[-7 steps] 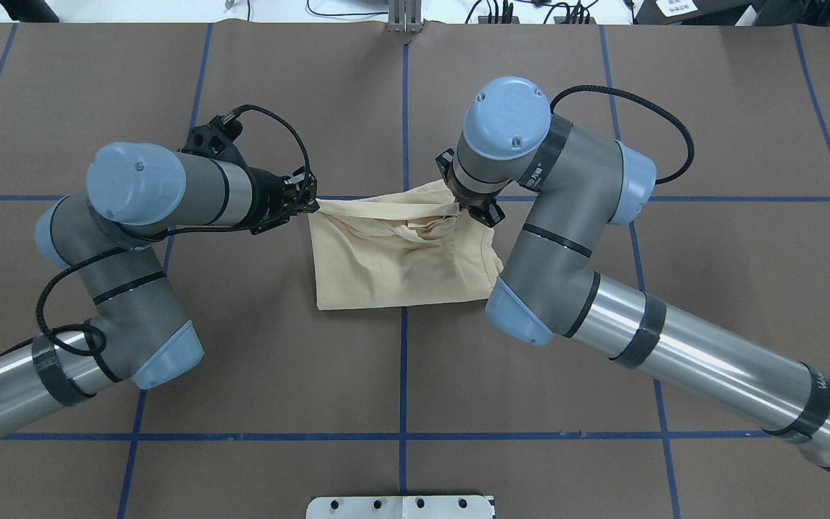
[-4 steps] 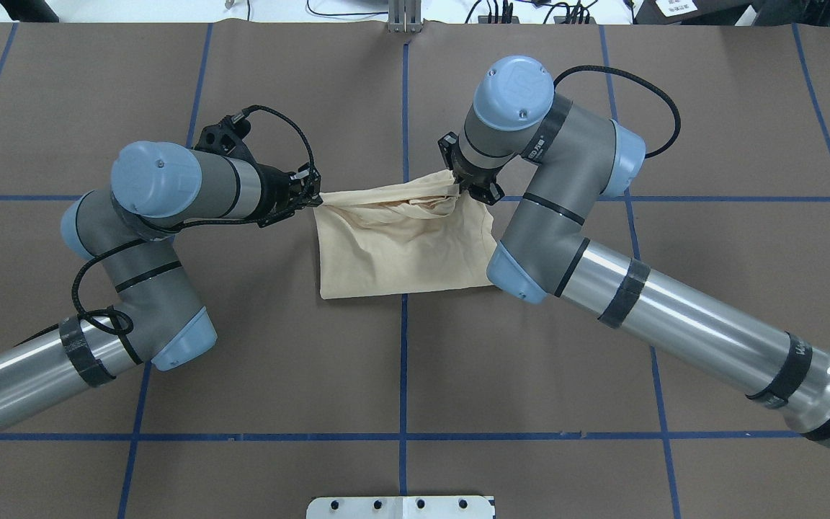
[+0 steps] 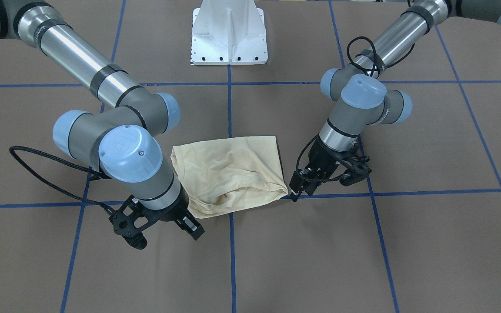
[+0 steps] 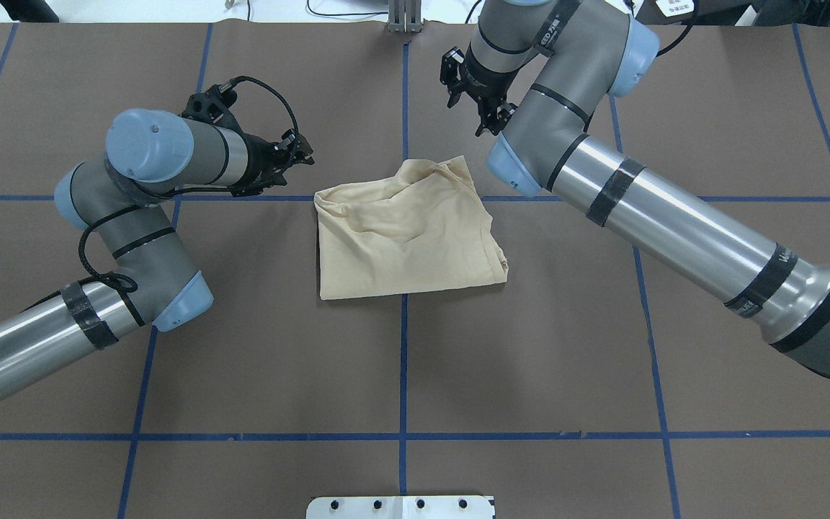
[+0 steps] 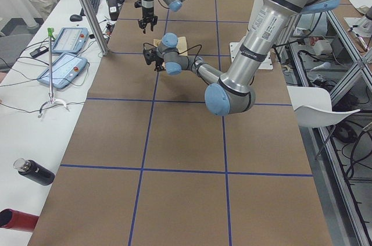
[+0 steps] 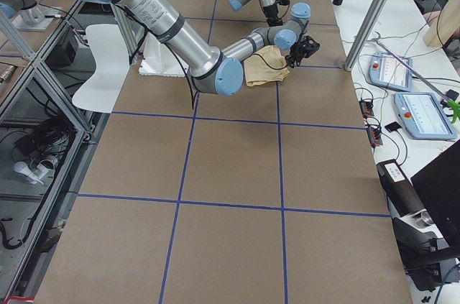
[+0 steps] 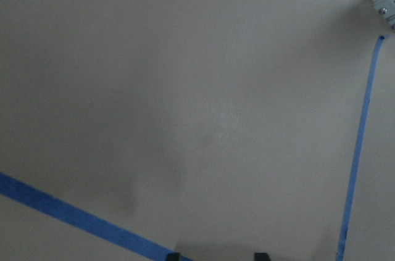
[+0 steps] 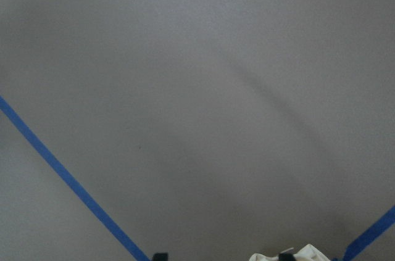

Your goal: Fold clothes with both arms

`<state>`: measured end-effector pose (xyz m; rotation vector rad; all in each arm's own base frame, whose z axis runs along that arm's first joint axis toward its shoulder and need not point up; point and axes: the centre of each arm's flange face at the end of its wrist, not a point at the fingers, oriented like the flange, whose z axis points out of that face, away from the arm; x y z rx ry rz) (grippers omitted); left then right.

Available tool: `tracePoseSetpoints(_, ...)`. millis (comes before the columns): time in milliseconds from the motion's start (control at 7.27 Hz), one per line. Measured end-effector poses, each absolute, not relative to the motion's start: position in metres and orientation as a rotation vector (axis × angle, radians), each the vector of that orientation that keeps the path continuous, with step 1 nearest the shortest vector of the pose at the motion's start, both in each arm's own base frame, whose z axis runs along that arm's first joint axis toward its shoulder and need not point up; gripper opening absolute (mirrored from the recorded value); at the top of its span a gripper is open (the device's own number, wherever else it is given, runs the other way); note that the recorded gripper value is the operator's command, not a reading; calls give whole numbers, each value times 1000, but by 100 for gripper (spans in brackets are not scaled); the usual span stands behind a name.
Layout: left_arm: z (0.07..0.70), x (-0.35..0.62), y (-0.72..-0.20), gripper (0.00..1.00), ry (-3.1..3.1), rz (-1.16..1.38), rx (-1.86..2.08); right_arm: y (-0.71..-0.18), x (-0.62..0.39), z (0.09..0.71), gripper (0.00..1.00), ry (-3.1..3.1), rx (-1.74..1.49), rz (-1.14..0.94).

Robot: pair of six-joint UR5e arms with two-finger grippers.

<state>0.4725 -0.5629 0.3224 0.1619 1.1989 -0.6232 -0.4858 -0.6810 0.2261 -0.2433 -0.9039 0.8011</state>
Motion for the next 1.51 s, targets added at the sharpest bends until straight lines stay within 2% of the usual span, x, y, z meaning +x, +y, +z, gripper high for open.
tracePoseSetpoints(413, 327, 447, -566, 67, 1187, -430, 227, -688, -451, 254, 100, -911, -192, 714)
tracePoseSetpoints(963, 393, 335, -558, 68, 1065, -14, 448, -697, -298, 372, 100, -907, -99, 501)
tracePoseSetpoints(1239, 452, 225, -547, 69, 987, 163, 523, -662, -205, 450, 100, -897, -29, 366)
tracePoseSetpoints(1514, 509, 112, -532, 70, 913, 285, 573, -599, -127, 516, 100, -883, 17, 274)
